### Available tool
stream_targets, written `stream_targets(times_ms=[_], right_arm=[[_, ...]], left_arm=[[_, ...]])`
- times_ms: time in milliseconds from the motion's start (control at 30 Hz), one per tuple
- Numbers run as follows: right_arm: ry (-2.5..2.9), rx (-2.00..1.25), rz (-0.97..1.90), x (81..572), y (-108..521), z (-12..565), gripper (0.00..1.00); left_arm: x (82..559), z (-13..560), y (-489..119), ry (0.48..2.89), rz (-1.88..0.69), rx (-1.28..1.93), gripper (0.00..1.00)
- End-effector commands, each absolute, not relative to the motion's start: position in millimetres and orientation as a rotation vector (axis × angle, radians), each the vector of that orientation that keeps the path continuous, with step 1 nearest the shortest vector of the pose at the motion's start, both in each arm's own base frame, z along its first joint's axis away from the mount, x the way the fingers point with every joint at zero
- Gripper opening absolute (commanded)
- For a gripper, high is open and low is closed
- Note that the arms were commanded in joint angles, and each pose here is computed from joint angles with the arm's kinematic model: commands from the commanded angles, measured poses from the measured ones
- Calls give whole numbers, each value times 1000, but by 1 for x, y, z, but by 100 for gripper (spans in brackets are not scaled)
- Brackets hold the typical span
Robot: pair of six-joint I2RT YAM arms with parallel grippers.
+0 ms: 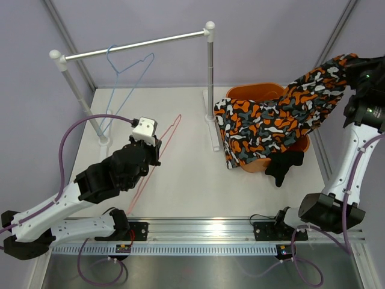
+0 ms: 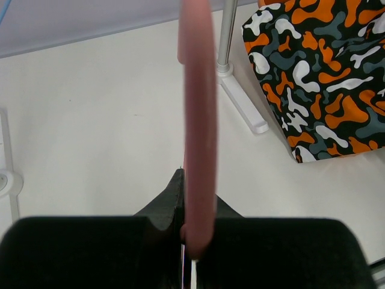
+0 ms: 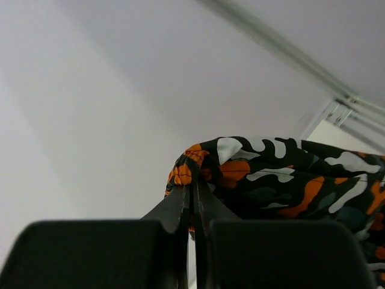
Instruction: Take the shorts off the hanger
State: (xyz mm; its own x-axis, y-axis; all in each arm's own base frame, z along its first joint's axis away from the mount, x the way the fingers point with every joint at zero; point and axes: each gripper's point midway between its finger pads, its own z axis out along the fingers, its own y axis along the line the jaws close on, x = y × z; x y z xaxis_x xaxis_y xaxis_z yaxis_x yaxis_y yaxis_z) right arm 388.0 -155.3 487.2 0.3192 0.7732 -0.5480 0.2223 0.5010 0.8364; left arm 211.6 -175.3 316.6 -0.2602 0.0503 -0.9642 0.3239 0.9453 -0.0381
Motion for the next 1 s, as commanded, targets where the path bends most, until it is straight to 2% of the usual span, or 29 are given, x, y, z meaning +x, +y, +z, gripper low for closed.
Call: stream_targets(times_ms=[0, 167, 267, 300, 500, 600, 733, 833, 900, 967], right_arm=[[1359, 818, 526, 413, -93, 502, 0], [1545, 693, 379, 440, -25, 447, 0], [1712, 658, 338, 457, 17, 378, 0], [1795, 654, 338, 459, 32, 339, 0], [2158, 751, 363, 466, 67, 157, 0], [2306, 820, 360, 462, 75, 98, 0], [2381, 920, 355, 457, 76, 71, 0], [2395, 964, 280, 461, 68, 69, 11], [2387, 952, 269, 465, 66, 75, 11], [2367, 950, 257, 467, 62, 81, 17]], left_arm=[[213, 326, -185, 1799, -322, 251, 0], [213, 324, -184, 1803, -320, 250, 0], [212, 326, -182, 1798, -322, 247, 0], [212, 327, -182, 1797, -323, 246, 0], [211, 328, -185, 1797, -334, 255, 0], [211, 327, -184, 1801, -329, 257, 0], [211, 329, -181, 1796, -327, 252, 0], [210, 329, -178, 1795, -321, 246, 0], [210, 330, -178, 1791, -326, 247, 0], [209, 330, -178, 1792, -329, 247, 0]])
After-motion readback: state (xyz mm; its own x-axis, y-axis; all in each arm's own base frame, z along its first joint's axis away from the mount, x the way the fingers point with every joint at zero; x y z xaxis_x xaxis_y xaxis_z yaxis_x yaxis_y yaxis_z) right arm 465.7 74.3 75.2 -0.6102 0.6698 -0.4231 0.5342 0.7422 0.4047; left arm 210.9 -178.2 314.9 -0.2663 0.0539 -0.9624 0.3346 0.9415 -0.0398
